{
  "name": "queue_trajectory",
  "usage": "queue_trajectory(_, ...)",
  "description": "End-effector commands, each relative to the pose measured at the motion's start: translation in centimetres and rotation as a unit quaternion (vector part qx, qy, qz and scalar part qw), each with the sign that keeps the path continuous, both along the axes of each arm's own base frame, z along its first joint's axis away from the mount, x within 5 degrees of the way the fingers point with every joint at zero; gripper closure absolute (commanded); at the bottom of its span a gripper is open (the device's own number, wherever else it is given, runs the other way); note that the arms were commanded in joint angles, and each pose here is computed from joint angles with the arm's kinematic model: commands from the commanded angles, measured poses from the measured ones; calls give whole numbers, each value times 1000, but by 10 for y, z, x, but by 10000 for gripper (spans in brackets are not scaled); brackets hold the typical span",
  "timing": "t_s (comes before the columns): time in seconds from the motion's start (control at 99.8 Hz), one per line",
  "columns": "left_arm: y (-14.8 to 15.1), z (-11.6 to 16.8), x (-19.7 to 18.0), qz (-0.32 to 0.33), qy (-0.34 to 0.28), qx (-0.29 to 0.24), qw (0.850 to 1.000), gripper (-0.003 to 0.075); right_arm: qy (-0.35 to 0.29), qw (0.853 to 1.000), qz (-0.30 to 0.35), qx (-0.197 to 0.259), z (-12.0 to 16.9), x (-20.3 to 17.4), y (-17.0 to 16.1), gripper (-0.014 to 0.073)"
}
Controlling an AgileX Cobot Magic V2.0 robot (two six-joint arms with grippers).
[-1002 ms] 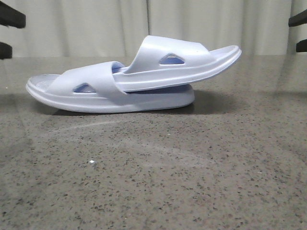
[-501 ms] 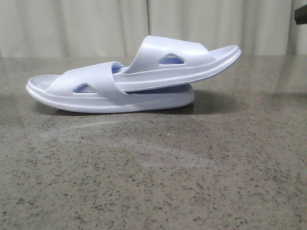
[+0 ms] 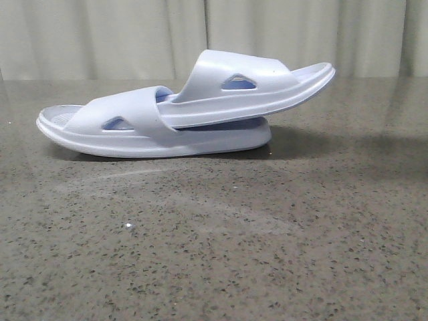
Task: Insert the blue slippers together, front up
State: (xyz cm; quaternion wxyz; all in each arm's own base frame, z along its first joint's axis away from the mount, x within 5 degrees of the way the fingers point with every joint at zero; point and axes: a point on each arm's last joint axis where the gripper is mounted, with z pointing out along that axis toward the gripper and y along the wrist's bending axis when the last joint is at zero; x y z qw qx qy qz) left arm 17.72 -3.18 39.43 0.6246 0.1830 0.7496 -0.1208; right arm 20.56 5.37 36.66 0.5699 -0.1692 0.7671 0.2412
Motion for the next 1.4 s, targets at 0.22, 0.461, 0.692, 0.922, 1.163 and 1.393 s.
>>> queue_trajectory(0.22, -13, -17, -38, 8, -69, 1, 998, 705, -26, 995, -96, -9, -30, -36, -14, 673)
queue_trajectory(0.461, -17, -61, -59, -7, -54, -73, 996, 705, -32, 992, -122, -9, -74, -84, -20, 674)
queue_trajectory(0.692, -16, -90, -69, -14, -45, -89, 995, 705, -30, 992, -126, 14, -104, -108, -21, 674)
queue_trajectory(0.922, -17, -93, -69, -14, -39, -100, 994, 705, -25, 991, -130, 30, -105, -109, -21, 674)
queue_trajectory(1.163, -17, -93, -69, -14, -39, -100, 994, 705, -25, 991, -129, 30, -105, -109, -21, 674)
queue_trajectory(1.393, -17, -93, -69, -14, -39, -100, 994, 705, -25, 991, -129, 30, -105, -109, -21, 674)
